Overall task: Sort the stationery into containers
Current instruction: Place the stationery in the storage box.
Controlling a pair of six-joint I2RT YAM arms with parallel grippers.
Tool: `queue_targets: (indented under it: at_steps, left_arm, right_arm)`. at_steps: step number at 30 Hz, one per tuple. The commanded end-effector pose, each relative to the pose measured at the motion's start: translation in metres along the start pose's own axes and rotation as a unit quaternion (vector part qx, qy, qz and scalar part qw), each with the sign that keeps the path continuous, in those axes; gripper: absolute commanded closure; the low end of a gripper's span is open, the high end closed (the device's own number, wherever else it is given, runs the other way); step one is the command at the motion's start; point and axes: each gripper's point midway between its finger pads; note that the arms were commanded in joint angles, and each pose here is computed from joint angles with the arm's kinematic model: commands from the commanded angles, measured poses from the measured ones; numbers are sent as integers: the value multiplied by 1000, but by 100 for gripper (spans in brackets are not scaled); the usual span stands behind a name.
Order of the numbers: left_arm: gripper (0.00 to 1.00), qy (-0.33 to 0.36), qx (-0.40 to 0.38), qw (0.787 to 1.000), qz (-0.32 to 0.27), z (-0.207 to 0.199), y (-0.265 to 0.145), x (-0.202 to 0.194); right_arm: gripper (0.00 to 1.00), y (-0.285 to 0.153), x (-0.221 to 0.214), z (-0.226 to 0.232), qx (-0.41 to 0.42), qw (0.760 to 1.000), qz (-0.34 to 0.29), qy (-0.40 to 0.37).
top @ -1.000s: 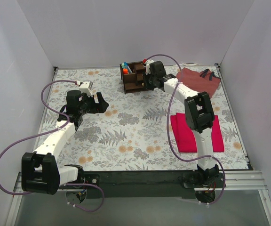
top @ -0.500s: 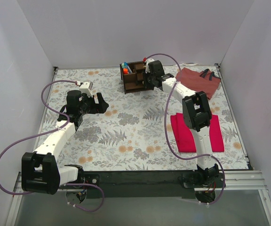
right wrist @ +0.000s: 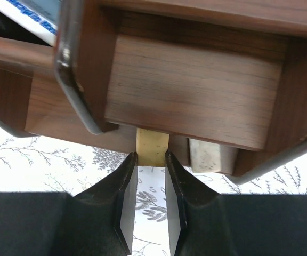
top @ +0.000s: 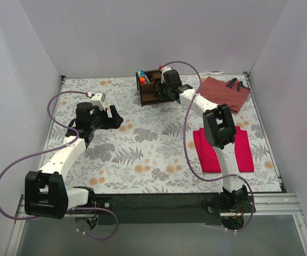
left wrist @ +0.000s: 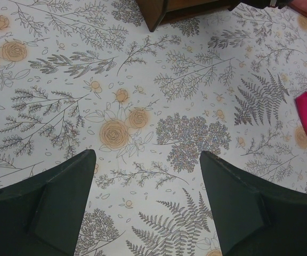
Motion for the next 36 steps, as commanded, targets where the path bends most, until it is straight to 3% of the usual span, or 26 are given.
queue_targets:
  at_steps: [1, 7, 10, 11, 19, 29, 32, 35, 36]
  left_arm:
    - [21, 7, -3, 1000, -10, -3, -3, 10]
    - [21, 4, -3, 1000, -9, -2, -3, 7]
    - [21, 4, -6, 1000, -10, -4, -3, 8]
    - [21, 4, -6, 1000, -9, -3, -2, 8]
    - [21, 3, -11, 1000, -16, -5, -1, 11]
    - [21, 22, -37, 998, -42, -9, 24, 33]
    - [22, 6, -42, 999, -25, -5, 52, 37]
    - [35, 0, -45, 998, -36, -6, 73, 59]
    - [62, -4, -53, 998, -21, -4, 86, 52]
  right_arm:
    - [99, 4, 28, -1, -23, 999, -42, 2]
    - [99, 4, 28, -5, -43, 998, -43, 3]
    - [82, 4, 27, -5, -46, 998, -42, 3]
    - [68, 3, 27, -5, -47, 998, -42, 3]
    - [32, -23, 37, 5, -18, 998, -51, 3]
    - [32, -94, 22, 20, 74, 997, -21, 16]
    - [34, -104, 23, -9, 55, 998, -26, 28]
    - [34, -102, 29, -45, 35, 998, -40, 22]
    - [36, -99, 26, -64, 25, 999, -39, 24]
Point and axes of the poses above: each gripper's point midway between its finger pads, its own y axis out along the fingers, its own z axis along the line the jaws close on, x = y × z, and after that the axes turned 9 degrees about -y, right-handed
